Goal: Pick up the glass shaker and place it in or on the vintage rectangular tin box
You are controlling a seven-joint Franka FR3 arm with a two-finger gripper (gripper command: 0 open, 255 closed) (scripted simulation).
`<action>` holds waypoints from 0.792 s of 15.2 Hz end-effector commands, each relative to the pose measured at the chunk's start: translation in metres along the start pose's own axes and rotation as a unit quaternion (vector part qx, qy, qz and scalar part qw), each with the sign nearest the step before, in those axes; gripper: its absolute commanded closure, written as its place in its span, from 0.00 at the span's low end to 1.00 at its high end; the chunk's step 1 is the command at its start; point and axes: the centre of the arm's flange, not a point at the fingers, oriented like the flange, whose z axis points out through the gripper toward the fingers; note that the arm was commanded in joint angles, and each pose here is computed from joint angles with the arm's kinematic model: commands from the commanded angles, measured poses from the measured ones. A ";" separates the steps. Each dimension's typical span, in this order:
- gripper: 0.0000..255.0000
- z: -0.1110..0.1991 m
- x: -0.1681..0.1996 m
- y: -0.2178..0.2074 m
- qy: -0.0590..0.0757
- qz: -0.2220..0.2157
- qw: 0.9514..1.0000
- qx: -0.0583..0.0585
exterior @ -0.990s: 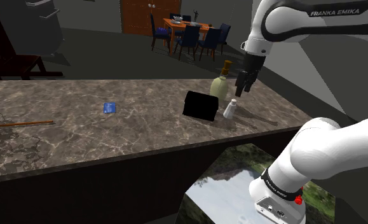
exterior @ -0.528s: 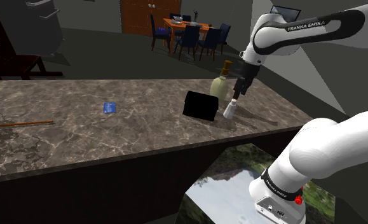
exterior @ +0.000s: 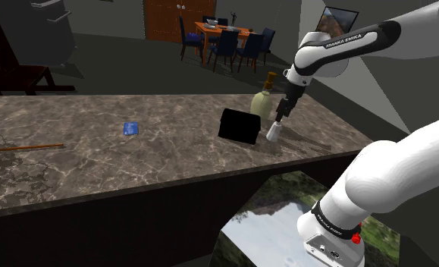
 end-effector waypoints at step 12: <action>1.00 0.024 0.001 0.000 0.000 0.000 1.000 0.000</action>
